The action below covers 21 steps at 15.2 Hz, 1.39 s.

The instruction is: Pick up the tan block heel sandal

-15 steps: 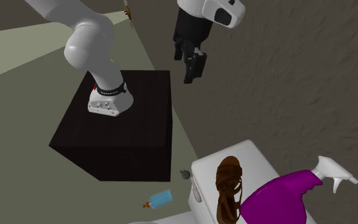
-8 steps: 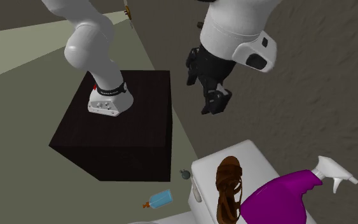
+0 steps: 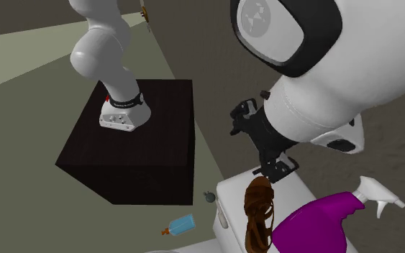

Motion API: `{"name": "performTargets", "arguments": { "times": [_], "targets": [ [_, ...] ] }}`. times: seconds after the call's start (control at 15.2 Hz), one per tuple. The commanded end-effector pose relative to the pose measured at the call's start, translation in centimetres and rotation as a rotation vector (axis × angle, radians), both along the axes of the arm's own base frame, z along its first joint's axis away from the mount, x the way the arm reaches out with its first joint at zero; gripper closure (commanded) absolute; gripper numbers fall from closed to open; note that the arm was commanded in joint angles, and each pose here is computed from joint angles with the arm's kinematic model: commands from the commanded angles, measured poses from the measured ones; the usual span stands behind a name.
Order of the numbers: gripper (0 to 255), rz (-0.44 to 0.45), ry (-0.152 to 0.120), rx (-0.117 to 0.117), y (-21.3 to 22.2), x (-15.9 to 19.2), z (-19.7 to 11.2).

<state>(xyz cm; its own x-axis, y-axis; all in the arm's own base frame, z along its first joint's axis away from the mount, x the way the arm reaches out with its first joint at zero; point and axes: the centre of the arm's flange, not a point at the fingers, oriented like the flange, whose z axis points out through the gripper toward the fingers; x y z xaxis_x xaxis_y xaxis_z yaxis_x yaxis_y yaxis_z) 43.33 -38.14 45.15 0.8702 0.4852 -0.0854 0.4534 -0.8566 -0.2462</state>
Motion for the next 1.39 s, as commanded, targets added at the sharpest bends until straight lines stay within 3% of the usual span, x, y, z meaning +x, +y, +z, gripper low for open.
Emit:
{"name": "performTargets", "arguments": {
  "times": [0.0,0.46,1.06,1.12,1.32],
  "targets": [
    [0,0.028,-0.002,0.025,-2.3,1.4,-1.2],
    [0,0.106,-0.004,0.104,-9.9,6.4,-5.1],
    [0,0.106,-0.004,0.104,-9.9,6.4,-9.1],
    [255,0.106,-0.004,0.104,-10.0,6.4,-9.2],
    [255,0.106,-0.004,0.104,-10.1,6.5,-9.2]
  ]
}}
